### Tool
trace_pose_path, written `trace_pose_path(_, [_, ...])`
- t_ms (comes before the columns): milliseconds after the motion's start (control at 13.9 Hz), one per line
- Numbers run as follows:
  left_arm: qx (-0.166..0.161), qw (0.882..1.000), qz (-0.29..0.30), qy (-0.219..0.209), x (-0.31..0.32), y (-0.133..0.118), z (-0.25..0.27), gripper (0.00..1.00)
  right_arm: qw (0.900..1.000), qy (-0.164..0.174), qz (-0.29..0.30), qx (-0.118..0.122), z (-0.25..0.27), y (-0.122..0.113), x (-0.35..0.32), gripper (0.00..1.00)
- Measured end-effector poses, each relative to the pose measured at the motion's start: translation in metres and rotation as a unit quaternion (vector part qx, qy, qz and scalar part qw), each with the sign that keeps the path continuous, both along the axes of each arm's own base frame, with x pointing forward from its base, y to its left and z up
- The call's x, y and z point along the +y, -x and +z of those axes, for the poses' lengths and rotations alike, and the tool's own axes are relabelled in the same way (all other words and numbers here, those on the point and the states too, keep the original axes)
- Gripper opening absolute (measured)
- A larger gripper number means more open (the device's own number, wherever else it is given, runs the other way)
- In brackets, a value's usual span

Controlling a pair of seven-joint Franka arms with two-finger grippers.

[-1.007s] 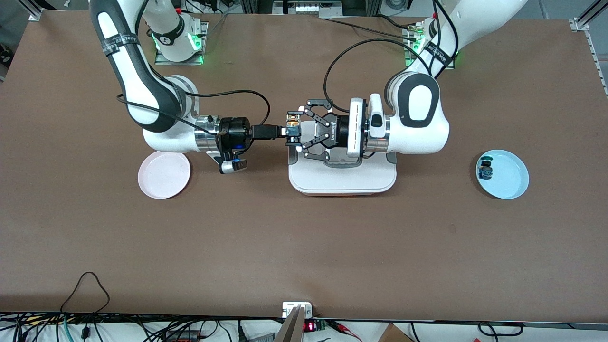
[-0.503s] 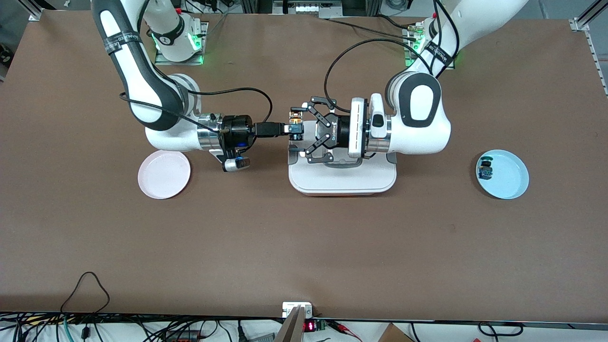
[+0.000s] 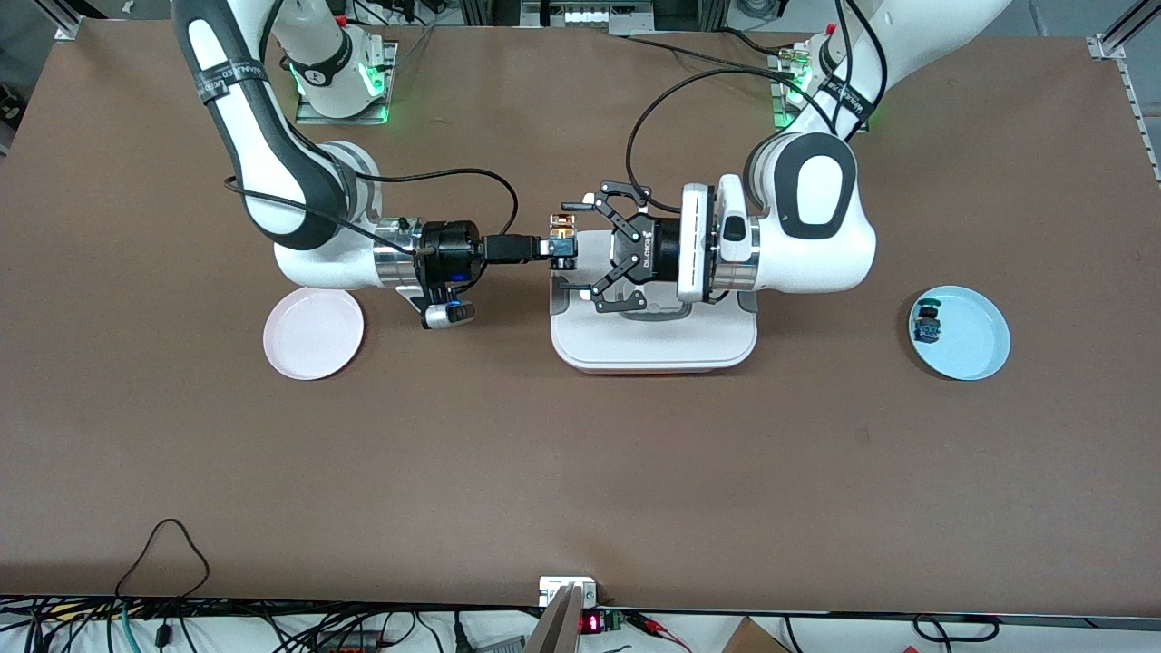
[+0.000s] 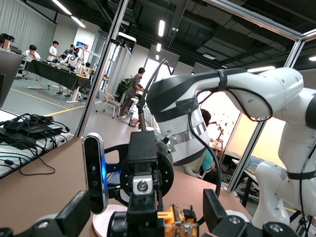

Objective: Transfer orange switch to right arm and place
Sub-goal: 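Open the left gripper and withdraw while the right gripper pulls away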

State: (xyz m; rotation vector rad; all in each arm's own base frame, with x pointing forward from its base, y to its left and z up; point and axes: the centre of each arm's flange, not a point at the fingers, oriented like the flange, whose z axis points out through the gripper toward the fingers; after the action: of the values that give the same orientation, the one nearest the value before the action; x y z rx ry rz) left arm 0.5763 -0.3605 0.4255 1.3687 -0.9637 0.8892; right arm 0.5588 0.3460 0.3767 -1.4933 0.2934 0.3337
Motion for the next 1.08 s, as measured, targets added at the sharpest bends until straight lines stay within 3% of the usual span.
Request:
trace_pose_path(360, [0.061,0.992,-0.061,-0.093,0.039,-0.004,0.022,1.0,0.999,0.041,0.01,-0.029,0.003,-0.015,-0.039,0.43])
trace_pose_path(647, [0.11,0.97,-0.098,-0.196,0.063,-0.002,0.014,1.0,0.991,0.106,0.053,-0.062,0.0,-0.03,-0.108,0.43])
trace_pose_path(791, [0.146,0.946,-0.117,-0.263,0.078,0.002,0.004,1.0,0.98,0.159,0.093,-0.08,-0.007,-0.03,-0.146,0.43])
trace_pose_path(935, [0.188,0.916,-0.127,-0.331,0.093,0.006,-0.004,1.0,0.962,0.21,0.136,-0.105,-0.018,-0.029,-0.183,0.43])
trace_pose_path(1079, [0.237,0.872,-0.122,-0.411,0.107,0.009,-0.008,1.0,0.94,0.263,0.175,-0.125,-0.029,-0.026,-0.216,0.43])
